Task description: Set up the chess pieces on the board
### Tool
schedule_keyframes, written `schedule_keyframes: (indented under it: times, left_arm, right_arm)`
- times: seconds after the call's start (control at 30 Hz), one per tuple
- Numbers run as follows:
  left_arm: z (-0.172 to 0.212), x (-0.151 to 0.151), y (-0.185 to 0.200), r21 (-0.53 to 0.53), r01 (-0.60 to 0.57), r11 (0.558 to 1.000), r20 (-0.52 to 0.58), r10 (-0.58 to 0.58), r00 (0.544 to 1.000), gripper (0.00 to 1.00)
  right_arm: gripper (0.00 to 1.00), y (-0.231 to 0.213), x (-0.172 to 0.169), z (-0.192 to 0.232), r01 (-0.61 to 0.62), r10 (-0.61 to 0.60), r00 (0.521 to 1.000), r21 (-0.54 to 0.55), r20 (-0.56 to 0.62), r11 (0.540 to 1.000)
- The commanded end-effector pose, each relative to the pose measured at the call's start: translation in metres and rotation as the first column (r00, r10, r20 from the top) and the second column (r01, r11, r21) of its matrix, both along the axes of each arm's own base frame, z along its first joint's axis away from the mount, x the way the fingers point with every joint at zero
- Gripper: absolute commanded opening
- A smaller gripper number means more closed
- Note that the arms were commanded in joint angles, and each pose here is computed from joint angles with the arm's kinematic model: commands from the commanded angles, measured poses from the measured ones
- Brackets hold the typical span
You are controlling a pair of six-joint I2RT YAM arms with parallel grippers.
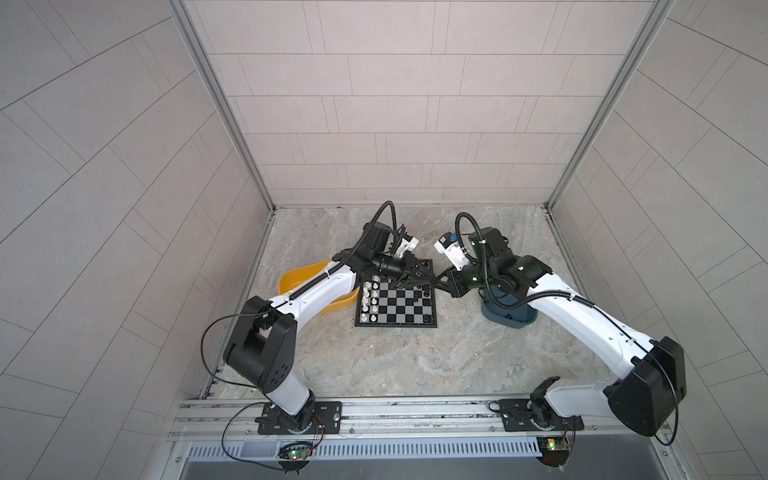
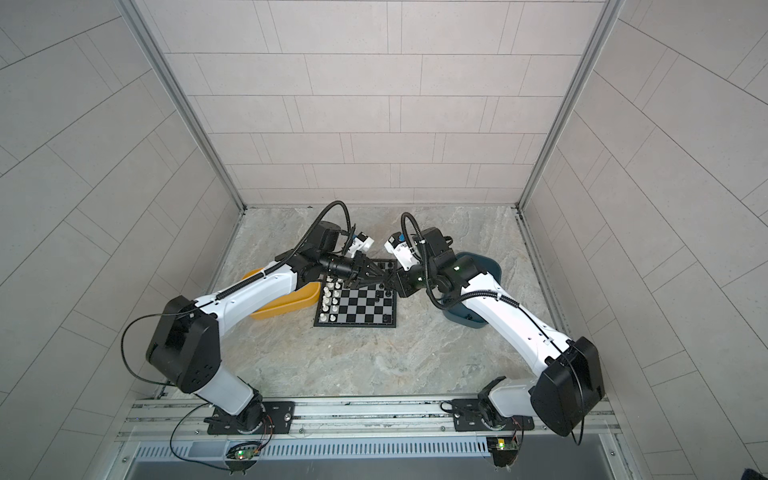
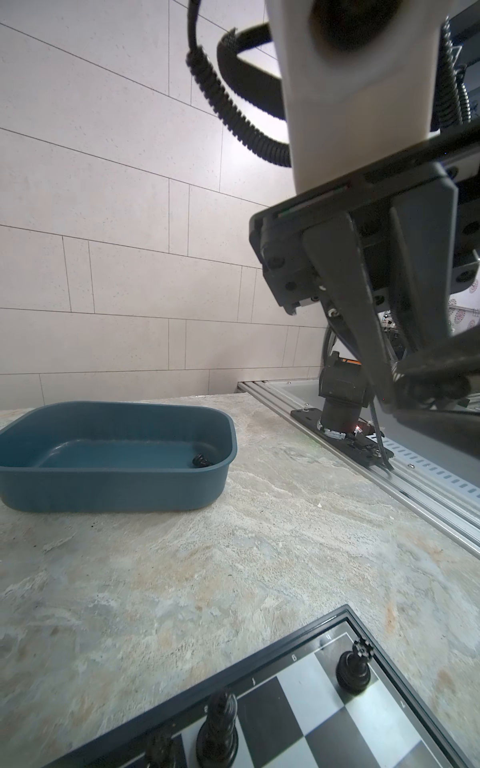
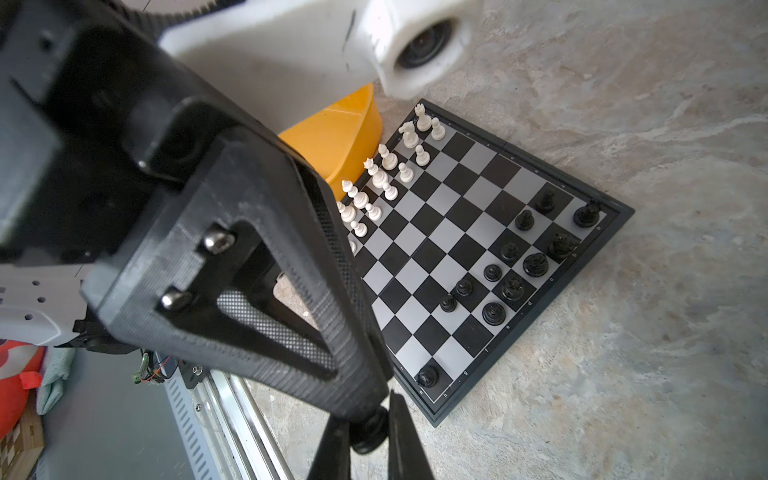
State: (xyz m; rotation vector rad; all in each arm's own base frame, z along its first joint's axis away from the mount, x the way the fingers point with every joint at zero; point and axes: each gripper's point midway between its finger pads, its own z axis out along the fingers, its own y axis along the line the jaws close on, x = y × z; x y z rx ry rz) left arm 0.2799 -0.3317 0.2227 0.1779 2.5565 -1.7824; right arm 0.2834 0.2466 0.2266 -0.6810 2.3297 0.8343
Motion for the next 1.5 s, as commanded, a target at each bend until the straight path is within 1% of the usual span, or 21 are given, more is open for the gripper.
schedule_keyframes:
  times: [0.0,0.07,0.2,0.3,0.37,0.43,0.47,0.67,0.7,0.9,0.97,1.13,1.27,1.37,1.4,1.43,1.47]
  left_arm:
    - [-0.004,-0.007,0.008,0.024,-0.006,1.000,-0.017,0.007,1.000,0.20]
    - [-0.003,-0.008,0.008,0.022,-0.006,1.000,-0.014,0.006,1.000,0.24]
    - [-0.002,-0.007,0.010,0.021,-0.011,1.000,-0.015,0.011,1.000,0.23]
    - [0.001,-0.007,0.009,0.015,-0.013,1.000,-0.010,0.013,1.000,0.19]
    - [0.001,-0.007,0.009,0.013,-0.012,1.000,-0.014,0.012,1.000,0.13]
    - [-0.001,-0.006,0.009,0.015,-0.015,1.000,-0.020,0.015,1.000,0.13]
    - [-0.002,-0.006,0.008,0.014,-0.014,1.000,-0.022,0.014,1.000,0.13]
    - [-0.003,-0.006,0.007,0.011,-0.011,1.000,-0.026,0.011,1.000,0.25]
    - [-0.003,-0.006,0.007,0.010,-0.010,1.000,-0.027,0.010,1.000,0.25]
    - [-0.002,-0.006,0.004,0.003,-0.005,1.000,-0.027,0.006,1.000,0.22]
    - [-0.001,-0.007,0.002,-0.004,0.000,1.000,-0.033,0.000,0.999,0.18]
    - [-0.001,-0.009,-0.004,-0.020,0.011,1.000,-0.042,-0.012,0.999,0.17]
    - [0.000,-0.010,-0.007,-0.026,0.017,1.000,-0.047,-0.018,0.999,0.12]
    - [0.001,-0.011,-0.008,-0.041,0.017,0.999,-0.059,-0.020,0.998,0.04]
    - [0.003,-0.010,-0.009,-0.059,0.014,0.998,-0.063,-0.018,0.998,0.03]
    - [0.005,-0.007,-0.010,-0.079,0.000,0.997,-0.073,-0.006,0.997,0.02]
    - [0.005,-0.004,-0.010,-0.093,-0.014,0.996,-0.079,0.006,0.997,0.00]
  right_arm:
    - [0.01,-0.004,0.006,0.013,0.021,-0.022,0.998,0.029,0.051,0.999]
    - [0.01,-0.004,0.006,0.013,0.021,-0.023,0.998,0.031,0.050,0.999]
    - [0.01,-0.006,0.007,0.011,0.027,-0.028,0.999,0.029,0.045,0.999]
    - [0.01,-0.005,0.008,0.010,0.026,-0.027,0.999,0.032,0.040,0.999]
    - [0.00,-0.006,0.009,0.009,0.034,-0.035,0.999,0.027,0.039,0.999]
    - [0.00,-0.006,0.009,0.010,0.030,-0.031,0.999,0.034,0.038,0.999]
    - [0.00,-0.005,0.010,0.010,0.031,-0.032,0.999,0.037,0.038,0.999]
    - [0.00,-0.003,0.010,0.013,0.025,-0.027,0.999,0.048,0.037,0.999]
    - [0.00,-0.002,0.010,0.014,0.024,-0.026,0.999,0.051,0.039,0.998]
    - [0.00,-0.002,0.010,0.014,0.022,-0.024,0.999,0.054,0.036,0.998]
    - [0.00,-0.002,0.010,0.014,0.022,-0.023,0.999,0.055,0.033,0.998]
    - [0.00,-0.002,0.009,0.015,0.022,-0.024,0.999,0.057,0.034,0.998]
    - [0.00,-0.003,0.010,0.016,0.026,-0.029,0.999,0.054,0.038,0.998]
    - [0.00,-0.003,0.009,0.018,0.026,-0.029,0.999,0.056,0.040,0.998]
    - [0.02,-0.003,0.009,0.021,0.026,-0.029,0.999,0.062,0.044,0.998]
    - [0.05,-0.004,0.009,0.023,0.033,-0.036,0.998,0.065,0.043,0.997]
    - [0.13,-0.007,0.010,0.028,0.047,-0.050,0.998,0.073,0.046,0.996]
